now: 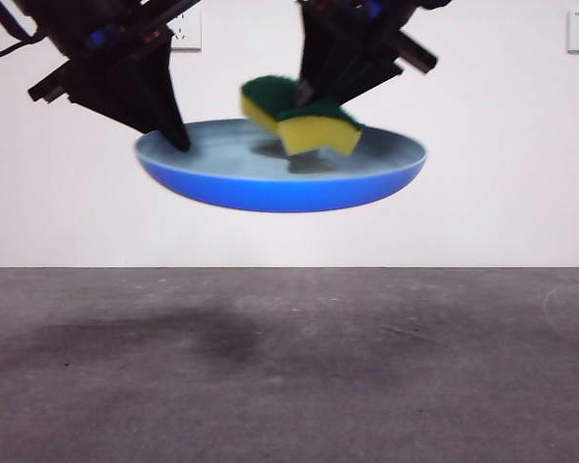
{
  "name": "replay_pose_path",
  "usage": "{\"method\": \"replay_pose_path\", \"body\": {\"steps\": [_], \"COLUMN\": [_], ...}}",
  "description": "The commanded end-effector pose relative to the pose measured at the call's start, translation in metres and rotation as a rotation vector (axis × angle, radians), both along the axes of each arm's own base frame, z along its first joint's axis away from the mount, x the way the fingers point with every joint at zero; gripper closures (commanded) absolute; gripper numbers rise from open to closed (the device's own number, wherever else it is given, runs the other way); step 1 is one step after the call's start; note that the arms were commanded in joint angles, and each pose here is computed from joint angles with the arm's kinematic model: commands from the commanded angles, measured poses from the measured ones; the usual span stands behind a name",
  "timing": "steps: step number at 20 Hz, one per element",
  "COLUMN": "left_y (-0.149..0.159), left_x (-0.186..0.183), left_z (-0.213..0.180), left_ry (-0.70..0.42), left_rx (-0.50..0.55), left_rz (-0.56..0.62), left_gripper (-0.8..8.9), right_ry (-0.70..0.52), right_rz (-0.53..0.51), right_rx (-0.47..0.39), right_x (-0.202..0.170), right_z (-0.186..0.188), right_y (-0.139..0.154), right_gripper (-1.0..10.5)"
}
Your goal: Pick up the plate,pick up the cloth,clean the plate with the cloth
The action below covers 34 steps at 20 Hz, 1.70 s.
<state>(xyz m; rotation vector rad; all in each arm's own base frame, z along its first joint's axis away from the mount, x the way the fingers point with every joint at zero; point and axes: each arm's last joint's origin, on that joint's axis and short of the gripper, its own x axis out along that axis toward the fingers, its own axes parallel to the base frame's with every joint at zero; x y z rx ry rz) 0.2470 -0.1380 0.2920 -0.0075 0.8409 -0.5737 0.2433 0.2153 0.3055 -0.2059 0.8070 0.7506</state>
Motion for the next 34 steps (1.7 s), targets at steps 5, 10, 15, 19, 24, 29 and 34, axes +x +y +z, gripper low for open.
{"method": "replay_pose_path", "body": {"steps": [5, 10, 15, 19, 24, 29, 34], "left_y": [-0.002, 0.003, 0.001, 0.000, -0.002, -0.001, -0.002], "left_x": [0.003, 0.003, 0.001, 0.002, 0.006, 0.006, 0.004], "left_z": [0.003, 0.001, 0.001, 0.002, 0.007, 0.007, 0.005], "left_ry": [-0.012, 0.007, 0.020, 0.016, -0.023, -0.030, 0.001], "left_rx": [-0.062, -0.050, -0.049, -0.075, -0.122, -0.123, -0.116], "left_rz": [0.039, 0.051, 0.039, 0.023, 0.044, 0.047, 0.030], "left_gripper": [8.20, 8.20, 8.20, 8.20, 8.20, 8.20, 8.20], "right_ry": [0.074, 0.028, -0.195, -0.105, 0.018, 0.094, -0.213], "right_rz": [0.124, -0.060, -0.273, -0.117, 0.012, 0.005, -0.309], "right_rx": [-0.082, -0.509, -0.399, -0.076, 0.015, -0.348, -0.519], "right_x": [-0.027, -0.037, -0.006, 0.006, -0.004, -0.028, -0.009], "right_z": [-0.025, -0.036, -0.019, -0.012, -0.014, -0.031, -0.021], "right_y": [0.039, 0.016, 0.008, 0.016, 0.025, 0.014, 0.002], "right_gripper": [9.6, 9.6, 9.6, 9.6, 9.6, 9.6, 9.6]}}
